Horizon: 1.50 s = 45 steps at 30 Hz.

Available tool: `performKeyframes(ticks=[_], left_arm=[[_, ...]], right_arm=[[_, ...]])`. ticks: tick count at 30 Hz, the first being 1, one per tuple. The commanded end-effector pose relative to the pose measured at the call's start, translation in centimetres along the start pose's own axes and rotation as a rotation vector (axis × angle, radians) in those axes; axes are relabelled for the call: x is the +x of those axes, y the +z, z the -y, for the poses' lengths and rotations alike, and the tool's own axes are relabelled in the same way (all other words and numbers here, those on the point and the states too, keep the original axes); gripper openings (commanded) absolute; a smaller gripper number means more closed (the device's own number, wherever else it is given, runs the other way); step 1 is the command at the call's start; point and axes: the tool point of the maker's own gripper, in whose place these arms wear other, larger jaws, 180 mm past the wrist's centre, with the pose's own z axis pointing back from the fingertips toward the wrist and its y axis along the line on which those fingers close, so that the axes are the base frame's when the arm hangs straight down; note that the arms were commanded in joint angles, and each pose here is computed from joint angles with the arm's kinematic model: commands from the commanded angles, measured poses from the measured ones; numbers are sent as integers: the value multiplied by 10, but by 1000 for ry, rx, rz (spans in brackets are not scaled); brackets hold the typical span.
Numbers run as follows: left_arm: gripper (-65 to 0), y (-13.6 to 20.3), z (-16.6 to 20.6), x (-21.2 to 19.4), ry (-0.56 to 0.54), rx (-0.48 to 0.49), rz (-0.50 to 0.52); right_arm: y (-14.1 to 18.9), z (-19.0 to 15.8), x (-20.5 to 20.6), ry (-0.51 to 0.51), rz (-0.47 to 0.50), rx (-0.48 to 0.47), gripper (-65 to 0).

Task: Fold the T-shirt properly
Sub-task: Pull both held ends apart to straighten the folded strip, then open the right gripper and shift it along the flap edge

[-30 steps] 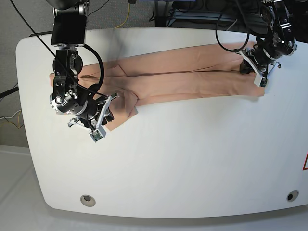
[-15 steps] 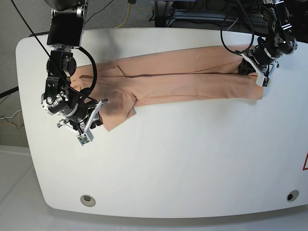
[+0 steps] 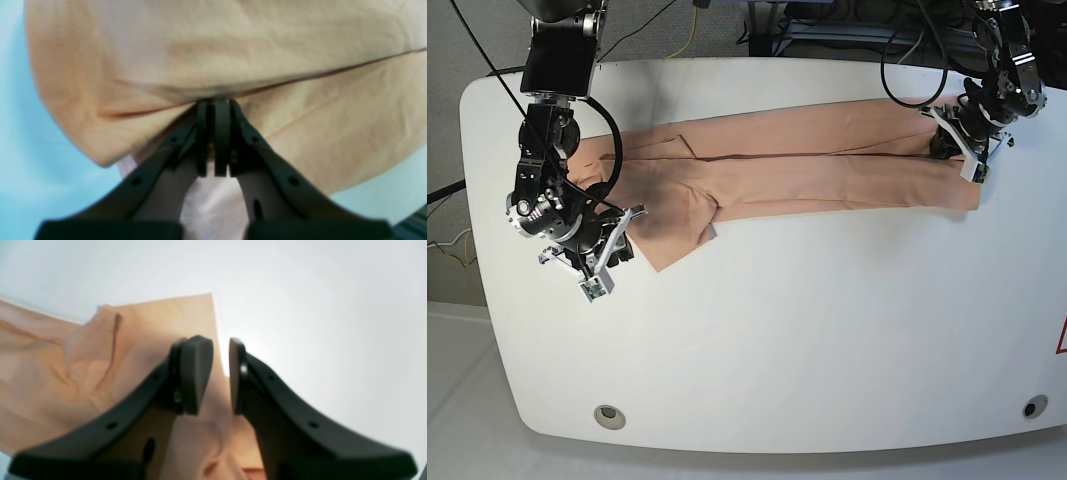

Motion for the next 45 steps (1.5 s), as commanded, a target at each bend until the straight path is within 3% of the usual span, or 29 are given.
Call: performKeyframes(ticks=[1, 28, 45], left_arm=[[-628, 4, -22, -5, -54, 81, -70], [-628, 6, -48, 21, -161, 183, -49], [-628, -5, -37, 60, -236, 155, 7]], right_arm=[[6, 8, 16, 12, 48, -20, -514], [2, -2, -10, -4, 1, 3, -514], [-2, -14, -4, -18, 19, 27, -514]])
